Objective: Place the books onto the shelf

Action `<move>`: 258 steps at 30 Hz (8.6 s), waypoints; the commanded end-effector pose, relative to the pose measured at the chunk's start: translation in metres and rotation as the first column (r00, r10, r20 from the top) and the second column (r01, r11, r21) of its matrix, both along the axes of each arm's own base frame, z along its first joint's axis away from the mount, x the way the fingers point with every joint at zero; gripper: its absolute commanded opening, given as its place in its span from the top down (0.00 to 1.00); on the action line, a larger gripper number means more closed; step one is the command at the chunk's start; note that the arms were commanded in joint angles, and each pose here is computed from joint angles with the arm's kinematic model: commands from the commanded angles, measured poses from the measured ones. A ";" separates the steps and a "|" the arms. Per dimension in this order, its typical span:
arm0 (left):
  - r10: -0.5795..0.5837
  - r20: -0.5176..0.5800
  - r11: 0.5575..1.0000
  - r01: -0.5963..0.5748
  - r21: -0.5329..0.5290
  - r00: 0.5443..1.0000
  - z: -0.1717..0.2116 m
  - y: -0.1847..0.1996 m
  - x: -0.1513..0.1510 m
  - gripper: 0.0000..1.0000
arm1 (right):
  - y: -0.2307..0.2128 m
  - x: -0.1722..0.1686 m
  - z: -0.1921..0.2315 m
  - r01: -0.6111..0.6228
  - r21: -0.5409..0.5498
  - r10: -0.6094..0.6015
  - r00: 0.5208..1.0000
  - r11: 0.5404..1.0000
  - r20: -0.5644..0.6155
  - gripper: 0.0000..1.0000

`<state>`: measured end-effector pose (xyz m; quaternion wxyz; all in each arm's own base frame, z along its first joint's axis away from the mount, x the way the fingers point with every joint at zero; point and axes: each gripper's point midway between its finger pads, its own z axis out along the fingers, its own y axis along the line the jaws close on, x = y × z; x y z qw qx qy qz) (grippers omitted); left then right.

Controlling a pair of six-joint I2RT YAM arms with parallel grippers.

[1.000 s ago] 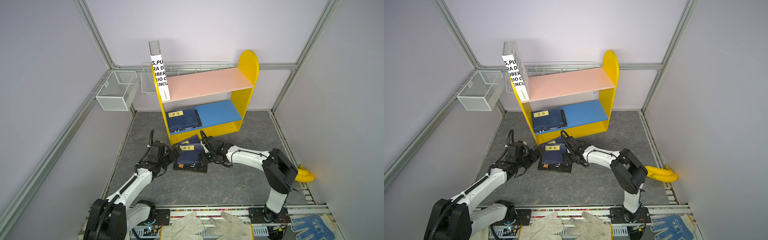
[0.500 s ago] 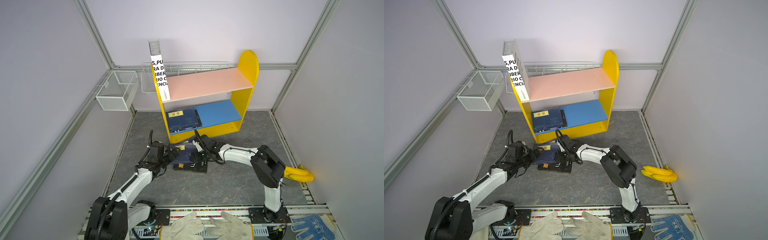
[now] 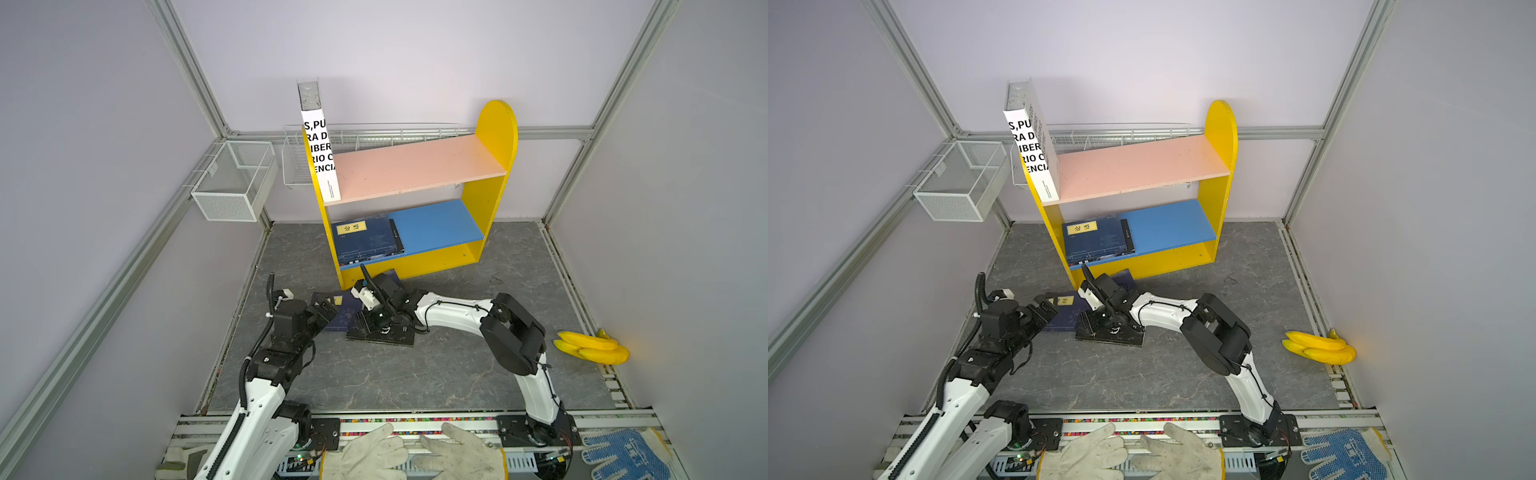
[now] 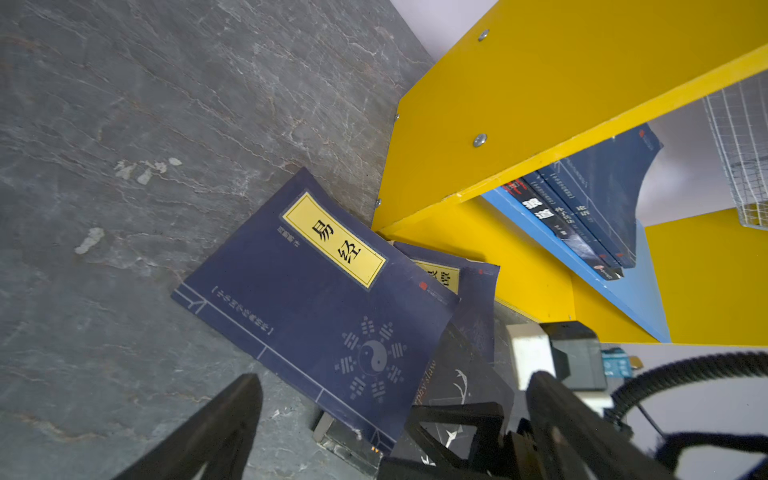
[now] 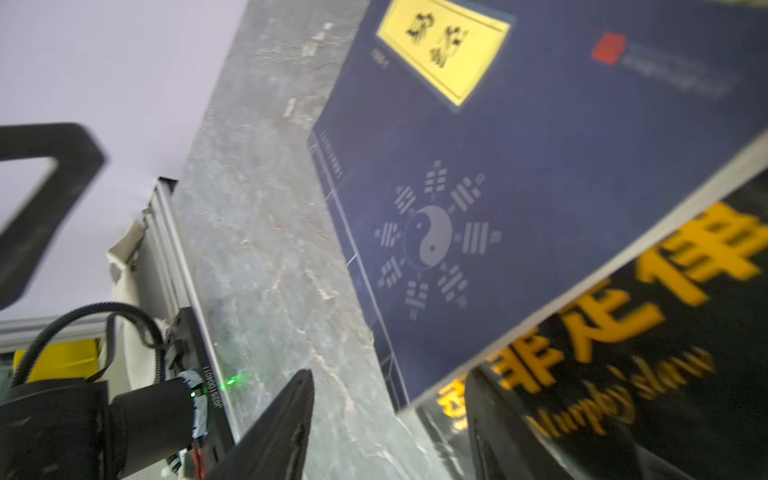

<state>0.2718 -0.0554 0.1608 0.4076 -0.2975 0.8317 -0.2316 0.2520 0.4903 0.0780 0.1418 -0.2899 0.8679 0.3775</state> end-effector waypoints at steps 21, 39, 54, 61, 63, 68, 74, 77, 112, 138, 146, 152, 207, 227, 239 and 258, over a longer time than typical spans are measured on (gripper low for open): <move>-0.424 -0.063 0.900 0.413 -0.138 0.903 -0.026 -0.148 0.028 0.04 | -0.191 0.037 -0.018 0.405 -0.187 -0.420 0.907 0.895 -0.042 0.23; -0.256 -0.321 0.943 0.310 0.126 0.912 -0.091 -0.122 0.035 0.03 | -0.159 0.040 -0.041 0.400 -0.111 -0.415 0.886 0.910 -0.209 0.30; -0.245 -0.358 0.941 0.310 0.137 0.901 -0.109 -0.097 0.033 0.02 | -0.159 0.043 -0.034 0.393 -0.116 -0.409 0.894 0.912 -0.184 0.42; -0.367 -0.347 0.901 0.423 0.099 0.863 -0.113 -0.116 0.034 0.02 | -0.159 0.047 -0.045 0.391 -0.155 -0.415 0.893 0.907 -0.173 0.49; -0.377 -0.358 0.893 0.438 0.103 0.854 -0.117 -0.116 0.033 0.02 | -0.162 0.049 -0.052 0.396 -0.183 -0.424 0.892 0.900 -0.158 0.53; -0.385 -0.392 0.879 0.462 0.119 0.835 -0.125 -0.109 0.030 0.02 | -0.172 0.056 -0.069 0.402 -0.260 -0.440 0.892 0.878 -0.108 0.58; -0.412 -0.393 0.870 0.483 0.100 0.822 -0.133 -0.103 0.028 0.01 | -0.182 0.070 -0.077 0.411 -0.325 -0.444 0.895 0.852 -0.033 0.61; -0.482 -0.353 0.845 0.532 0.053 0.802 -0.132 -0.115 0.028 0.01 | -0.185 0.077 -0.082 0.410 -0.346 -0.443 0.896 0.844 -0.018 0.62; -0.609 0.013 0.765 0.592 -0.253 0.793 -0.013 -0.164 0.018 0.06 | -0.183 0.084 -0.106 0.386 -0.335 -0.442 0.891 0.859 -0.105 0.64; -0.580 0.052 0.767 0.566 -0.301 0.813 -0.026 -0.167 0.025 0.78 | -0.162 0.099 -0.038 0.422 -0.086 -0.431 0.891 0.902 -0.146 0.64; -0.604 0.049 0.751 0.589 -0.298 0.796 -0.017 -0.166 0.014 0.97 | -0.173 0.102 0.003 0.467 0.039 -0.456 0.875 0.883 -0.161 0.56; -0.665 0.076 0.704 0.658 -0.267 0.743 0.014 -0.172 -0.007 0.99 | -0.199 0.101 0.049 0.524 0.113 -0.514 0.851 0.844 -0.106 0.35; -0.475 0.593 0.537 0.748 -0.390 0.650 0.185 -0.284 0.117 1.00 | -0.264 0.125 0.200 0.645 0.667 -0.646 0.697 0.373 -0.312 0.30; -0.460 0.585 0.540 0.734 -0.413 0.667 0.183 -0.282 0.115 1.00 | -0.253 0.161 0.200 0.666 0.697 -0.639 0.662 0.264 -0.391 0.80; -0.535 0.491 0.647 0.707 -0.287 0.688 0.170 -0.258 0.106 0.29 | -0.286 0.193 0.179 0.722 0.643 -0.759 0.562 0.257 -0.328 0.83; -0.482 0.382 0.827 0.553 -0.099 0.789 0.159 -0.180 0.061 0.12 | -0.312 0.249 0.161 0.766 0.643 -0.797 0.404 0.026 -0.449 0.84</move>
